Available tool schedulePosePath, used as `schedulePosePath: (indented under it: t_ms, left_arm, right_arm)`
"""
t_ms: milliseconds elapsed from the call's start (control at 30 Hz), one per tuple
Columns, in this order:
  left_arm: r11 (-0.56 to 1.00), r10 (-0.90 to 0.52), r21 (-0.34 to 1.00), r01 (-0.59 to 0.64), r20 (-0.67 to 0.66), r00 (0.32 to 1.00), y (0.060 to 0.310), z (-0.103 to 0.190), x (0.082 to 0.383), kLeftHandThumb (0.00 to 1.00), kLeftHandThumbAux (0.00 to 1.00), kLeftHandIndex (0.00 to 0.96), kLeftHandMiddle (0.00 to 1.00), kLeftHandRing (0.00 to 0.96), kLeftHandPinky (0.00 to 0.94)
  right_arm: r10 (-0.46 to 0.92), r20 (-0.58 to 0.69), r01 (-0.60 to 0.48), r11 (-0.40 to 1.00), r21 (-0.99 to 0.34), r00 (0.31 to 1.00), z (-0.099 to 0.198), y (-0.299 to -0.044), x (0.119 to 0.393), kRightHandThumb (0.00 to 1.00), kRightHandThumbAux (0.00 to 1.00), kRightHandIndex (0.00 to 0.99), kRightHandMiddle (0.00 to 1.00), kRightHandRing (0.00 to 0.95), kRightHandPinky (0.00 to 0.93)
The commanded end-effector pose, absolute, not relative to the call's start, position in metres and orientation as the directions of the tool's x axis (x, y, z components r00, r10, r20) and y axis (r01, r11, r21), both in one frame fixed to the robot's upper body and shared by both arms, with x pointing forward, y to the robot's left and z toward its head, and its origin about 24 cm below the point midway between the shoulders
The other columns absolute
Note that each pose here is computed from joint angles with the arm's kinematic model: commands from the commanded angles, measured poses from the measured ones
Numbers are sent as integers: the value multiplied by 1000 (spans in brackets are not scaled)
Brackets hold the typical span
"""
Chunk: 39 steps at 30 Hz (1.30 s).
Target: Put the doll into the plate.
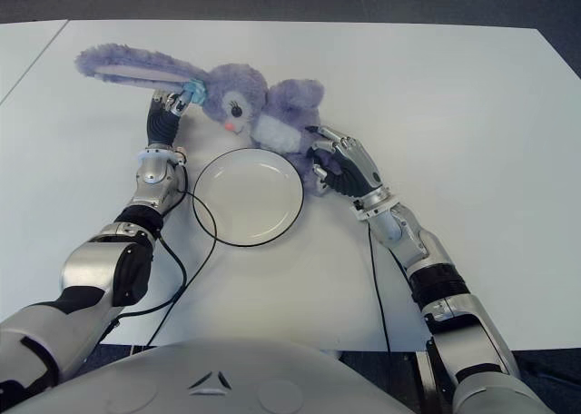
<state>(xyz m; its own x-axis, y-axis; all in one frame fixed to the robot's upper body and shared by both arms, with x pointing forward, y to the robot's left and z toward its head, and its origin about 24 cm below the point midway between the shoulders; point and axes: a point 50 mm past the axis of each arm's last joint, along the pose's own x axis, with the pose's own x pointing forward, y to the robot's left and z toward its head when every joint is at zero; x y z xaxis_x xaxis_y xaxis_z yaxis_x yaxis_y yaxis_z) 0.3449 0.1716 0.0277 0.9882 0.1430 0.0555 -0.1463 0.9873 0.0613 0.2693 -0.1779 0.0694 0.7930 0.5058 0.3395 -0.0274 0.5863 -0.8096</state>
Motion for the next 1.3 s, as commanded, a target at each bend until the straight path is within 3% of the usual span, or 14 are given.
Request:
schedulePosePath:
  t_ms: [33,633,933,1300]
  left_arm:
    - [987,158,85,-134,-434,887,168,-87,253,0,476,79,124,123,109]
    - [987,163,84,-140,-444,881,166,-87,254,0,483,81,127,128,129]
    - [987,162,85,-138,-449,879,166,-87,254,0,486,81,133,134,124]
    - [987,161,83,-138,-451,878,165,-88,254,0,490,77,128,127,120]
  right_arm:
    - [515,292,-95,600,-795,806,64,-173,270,712,715,438,925,905,903]
    - [515,328,-91,631,-770,792,75,-172,286,714,715,439,910,896,900]
    - [477,341,-72,658,-749,810,80,-185,307,718,712,440,851,853,801]
    - [413,341,-50,695,-718,844,78,-192,315,719,713,439,866,868,853]
